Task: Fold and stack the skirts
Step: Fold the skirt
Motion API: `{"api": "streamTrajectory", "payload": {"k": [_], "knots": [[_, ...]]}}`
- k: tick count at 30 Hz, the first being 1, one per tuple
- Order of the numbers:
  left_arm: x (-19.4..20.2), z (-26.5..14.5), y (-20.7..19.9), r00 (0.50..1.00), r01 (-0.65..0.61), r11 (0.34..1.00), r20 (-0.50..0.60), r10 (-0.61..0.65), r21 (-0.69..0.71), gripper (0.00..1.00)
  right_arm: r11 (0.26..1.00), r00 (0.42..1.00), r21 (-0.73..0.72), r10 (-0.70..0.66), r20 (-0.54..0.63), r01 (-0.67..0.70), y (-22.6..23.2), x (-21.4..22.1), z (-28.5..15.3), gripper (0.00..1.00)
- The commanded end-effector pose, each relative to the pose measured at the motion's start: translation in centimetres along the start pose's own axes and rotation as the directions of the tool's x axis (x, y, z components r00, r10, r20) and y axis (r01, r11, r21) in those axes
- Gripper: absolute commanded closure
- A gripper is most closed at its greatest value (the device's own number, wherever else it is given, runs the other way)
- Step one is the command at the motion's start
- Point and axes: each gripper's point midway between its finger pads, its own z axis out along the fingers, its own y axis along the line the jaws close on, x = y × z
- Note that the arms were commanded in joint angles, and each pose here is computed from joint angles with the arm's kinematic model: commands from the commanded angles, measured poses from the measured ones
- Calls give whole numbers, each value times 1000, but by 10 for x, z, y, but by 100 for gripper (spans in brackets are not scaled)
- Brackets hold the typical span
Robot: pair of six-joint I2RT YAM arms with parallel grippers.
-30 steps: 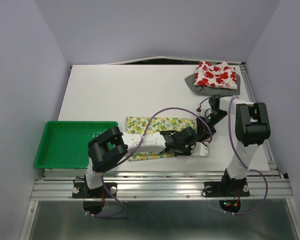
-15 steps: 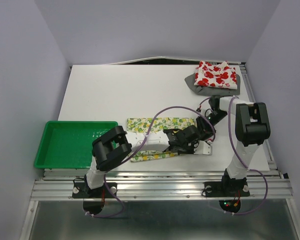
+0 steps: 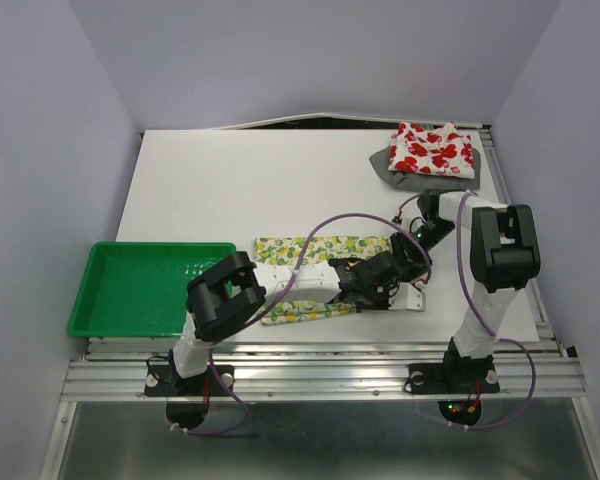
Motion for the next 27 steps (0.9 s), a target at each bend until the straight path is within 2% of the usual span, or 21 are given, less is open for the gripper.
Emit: {"api": "streamTrajectory", "payload": {"k": [1, 2, 5, 6, 7, 8, 11, 13, 15, 17, 19, 20, 22, 27], "knots": [[-11, -16, -5, 999, 10, 1000, 36, -11, 18, 66, 996, 997, 49, -78, 27, 77, -4, -17, -21, 50], [-19, -31, -3, 998, 4, 1000, 62, -5, 8, 58, 994, 995, 63, -94, 32, 92, -1, -18, -31, 47], [-19, -65, -7, 998, 6, 1000, 67, -7, 8, 56, 970, 973, 153, -206, 107, 188, 7, -46, -70, 33], [-14, -75, -11, 998, 6, 1000, 54, -7, 21, 52, 962, 964, 173, -235, 125, 212, 9, -54, -80, 27], [-15, -85, -14, 998, 8, 999, 67, -10, 31, 49, 947, 941, 202, -286, 179, 250, 18, -71, -100, 25], [-12, -104, -16, 997, 17, 999, 78, -19, 29, 48, 942, 933, 201, -306, 188, 269, 22, -77, -107, 22], [2, -126, -10, 992, 87, 996, 93, -89, 25, 45, 909, 888, 228, -399, 227, 350, 43, -103, -126, 22], [10, -144, -2, 979, 165, 986, 117, -167, 33, 45, 885, 875, 235, -447, 185, 402, 56, -114, -111, 25], [37, -161, 33, 957, 266, 964, 119, -264, -3, 46, 831, 830, 271, -536, 156, 486, 74, -125, -98, 29], [52, -177, 61, 941, 316, 948, 131, -311, -22, 45, 782, 788, 292, -602, 126, 550, 81, -137, -82, 31], [81, -193, 86, 909, 398, 917, 135, -394, -3, 45, 729, 739, 294, -666, 99, 618, 100, -142, -65, 34], [81, -203, 97, 899, 414, 910, 160, -408, -4, 45, 704, 719, 299, -690, 77, 644, 101, -149, -53, 35], [94, -216, 107, 869, 462, 887, 190, -457, 18, 46, 654, 670, 297, -740, 60, 696, 123, -154, -39, 37], [109, -232, 117, 821, 531, 847, 251, -513, -3, 46, 612, 617, 246, -784, 64, 752, 163, -169, 3, 37]]}}
